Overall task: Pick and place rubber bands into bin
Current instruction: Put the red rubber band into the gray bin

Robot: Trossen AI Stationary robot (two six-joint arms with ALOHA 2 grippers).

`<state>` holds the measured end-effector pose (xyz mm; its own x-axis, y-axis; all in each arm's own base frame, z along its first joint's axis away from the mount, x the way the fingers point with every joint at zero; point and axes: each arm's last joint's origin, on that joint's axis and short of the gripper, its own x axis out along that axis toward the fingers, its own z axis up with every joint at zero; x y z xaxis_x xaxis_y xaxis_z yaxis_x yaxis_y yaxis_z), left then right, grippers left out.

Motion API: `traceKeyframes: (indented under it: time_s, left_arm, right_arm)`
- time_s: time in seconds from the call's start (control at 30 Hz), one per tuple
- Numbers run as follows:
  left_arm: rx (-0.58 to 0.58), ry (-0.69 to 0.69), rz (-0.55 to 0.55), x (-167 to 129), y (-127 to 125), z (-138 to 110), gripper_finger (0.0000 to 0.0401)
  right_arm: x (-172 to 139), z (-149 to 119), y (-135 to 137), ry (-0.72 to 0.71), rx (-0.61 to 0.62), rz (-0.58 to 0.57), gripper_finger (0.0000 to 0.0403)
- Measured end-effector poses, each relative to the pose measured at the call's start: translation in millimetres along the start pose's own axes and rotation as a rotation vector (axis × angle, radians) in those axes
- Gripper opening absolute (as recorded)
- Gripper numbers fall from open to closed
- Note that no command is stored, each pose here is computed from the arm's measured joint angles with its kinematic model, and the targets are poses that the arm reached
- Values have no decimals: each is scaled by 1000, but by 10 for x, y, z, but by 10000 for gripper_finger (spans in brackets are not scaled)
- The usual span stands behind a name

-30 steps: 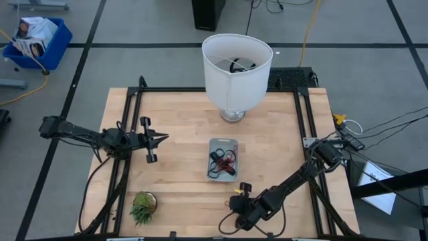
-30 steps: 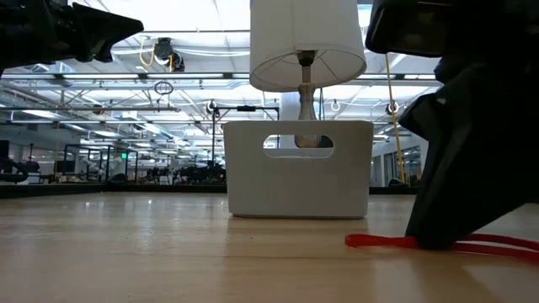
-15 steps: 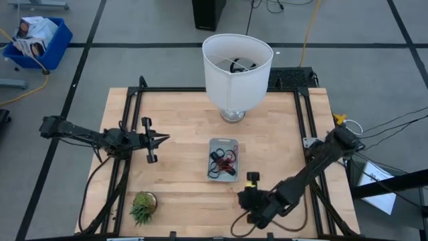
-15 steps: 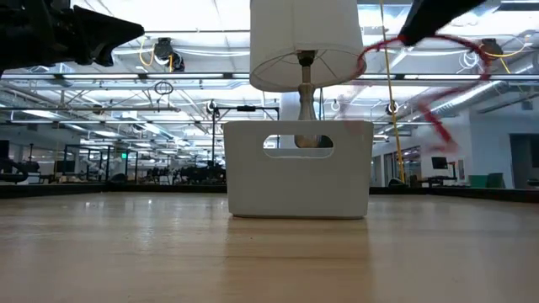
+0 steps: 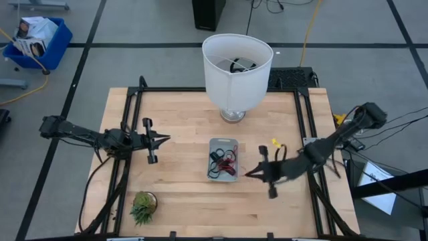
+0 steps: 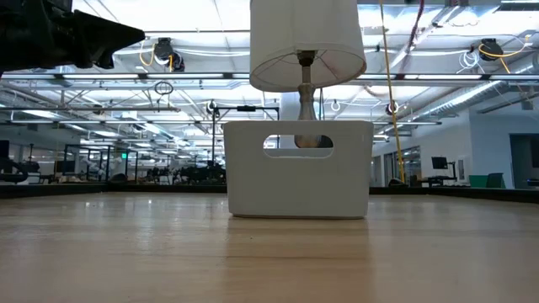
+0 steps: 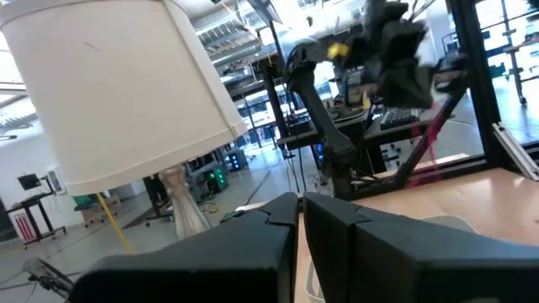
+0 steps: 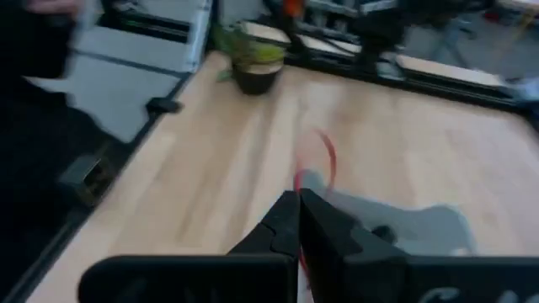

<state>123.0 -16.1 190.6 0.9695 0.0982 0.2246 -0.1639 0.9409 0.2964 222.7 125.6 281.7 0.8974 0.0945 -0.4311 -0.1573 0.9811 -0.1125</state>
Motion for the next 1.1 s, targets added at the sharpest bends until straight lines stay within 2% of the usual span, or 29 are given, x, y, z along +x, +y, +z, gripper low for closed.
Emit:
traceKeyframes:
  time_s: [0.07,0.2,0.3,0.5,0.63,0.73,0.9,1.1]
  left_arm:
    - [3,8,-3,0,-3,-8,31]
    - [18,41,-16,-1,-16,-41,31]
    - [36,65,-26,-2,-25,-65,31]
    - [81,66,-28,-3,-25,-67,31]
    - [87,66,-28,-3,-25,-67,31]
    - [88,73,-10,-3,-20,-68,31]
    - [95,111,36,-5,-11,-89,31]
    - [96,118,43,-5,-10,-94,31]
  right_arm:
    - [-87,-233,-118,-44,16,38,0]
    - [-250,-641,-350,-141,104,-56,0]
    - [-293,-907,-470,-144,146,-102,0]
    - [-345,-1248,-612,-141,156,-171,0]
    - [-347,-1458,-660,-184,173,-123,0]
    - [-337,-1619,-698,-208,196,-127,0]
    - [-337,-1663,-754,-225,265,-162,0]
    - [-374,-1447,-776,-349,243,-164,0]
